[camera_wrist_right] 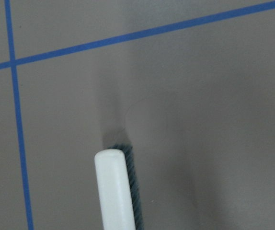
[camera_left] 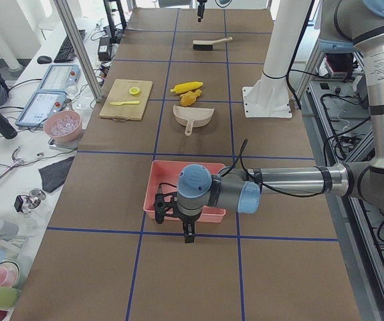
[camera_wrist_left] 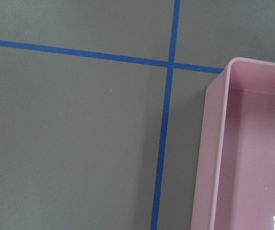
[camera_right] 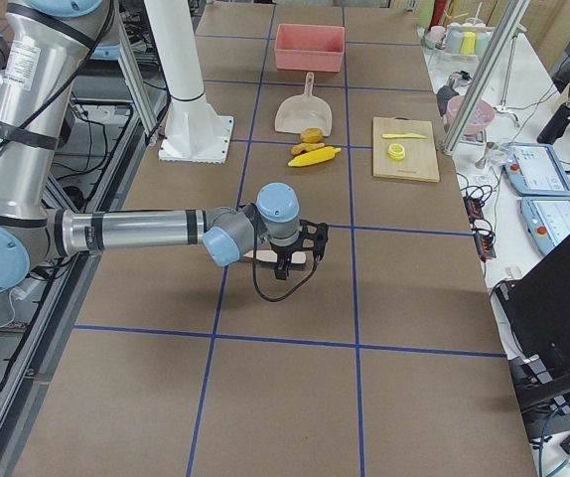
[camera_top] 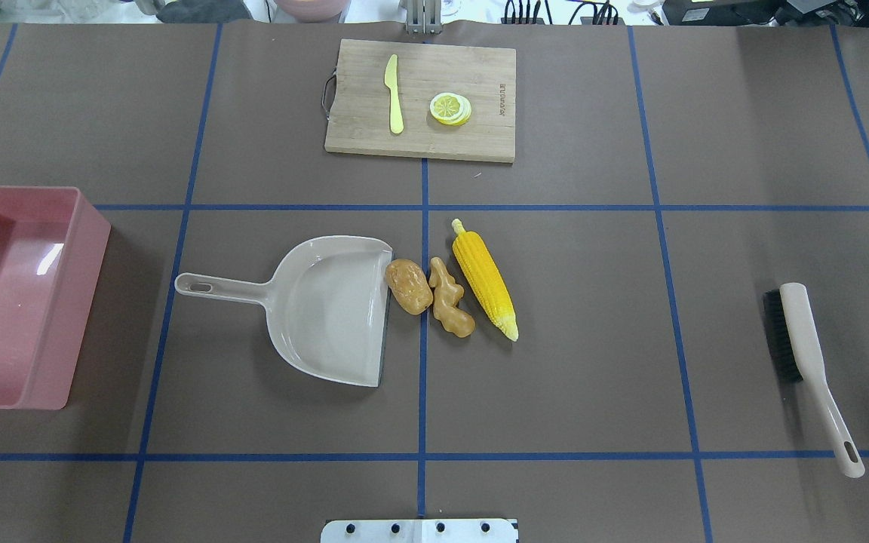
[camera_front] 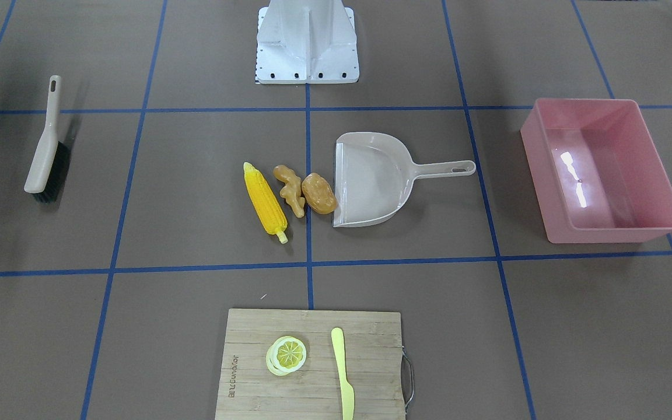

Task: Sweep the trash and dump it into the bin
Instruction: 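Lower the right gripper onto the white brush handle and grasp it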

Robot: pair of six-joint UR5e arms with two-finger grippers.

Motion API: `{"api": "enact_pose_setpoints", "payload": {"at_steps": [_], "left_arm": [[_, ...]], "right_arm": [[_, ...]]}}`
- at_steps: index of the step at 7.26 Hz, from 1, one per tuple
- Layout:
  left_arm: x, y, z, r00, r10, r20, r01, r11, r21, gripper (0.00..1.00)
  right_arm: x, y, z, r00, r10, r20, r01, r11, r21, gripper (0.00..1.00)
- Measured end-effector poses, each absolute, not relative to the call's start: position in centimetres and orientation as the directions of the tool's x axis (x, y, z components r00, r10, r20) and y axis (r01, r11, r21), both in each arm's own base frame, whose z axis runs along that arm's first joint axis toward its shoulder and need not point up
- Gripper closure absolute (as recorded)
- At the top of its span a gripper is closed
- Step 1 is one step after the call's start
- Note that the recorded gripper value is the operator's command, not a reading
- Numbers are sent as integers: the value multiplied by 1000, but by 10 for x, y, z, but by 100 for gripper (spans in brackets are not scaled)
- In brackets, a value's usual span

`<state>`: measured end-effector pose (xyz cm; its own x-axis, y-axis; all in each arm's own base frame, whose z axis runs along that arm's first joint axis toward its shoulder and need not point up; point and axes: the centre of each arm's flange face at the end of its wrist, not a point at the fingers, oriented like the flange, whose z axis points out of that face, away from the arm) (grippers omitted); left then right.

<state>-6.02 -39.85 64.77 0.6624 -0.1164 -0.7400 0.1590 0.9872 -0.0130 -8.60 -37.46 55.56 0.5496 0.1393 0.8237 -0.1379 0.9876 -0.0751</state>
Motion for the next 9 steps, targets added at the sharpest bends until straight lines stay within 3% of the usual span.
{"api": "enact_pose_setpoints", "payload": {"at_steps": [5,9], "left_arm": [[-62,-405,641,703,-97,-705,163,986,27,1],[-62,-406,640,703,-98,-704,163,986,26,1]], "right_arm": [[-146,-311,546,610,49,791,4,998,-65,0],[-189,-292,554,658,7,753,71,995,-71,0]]}}
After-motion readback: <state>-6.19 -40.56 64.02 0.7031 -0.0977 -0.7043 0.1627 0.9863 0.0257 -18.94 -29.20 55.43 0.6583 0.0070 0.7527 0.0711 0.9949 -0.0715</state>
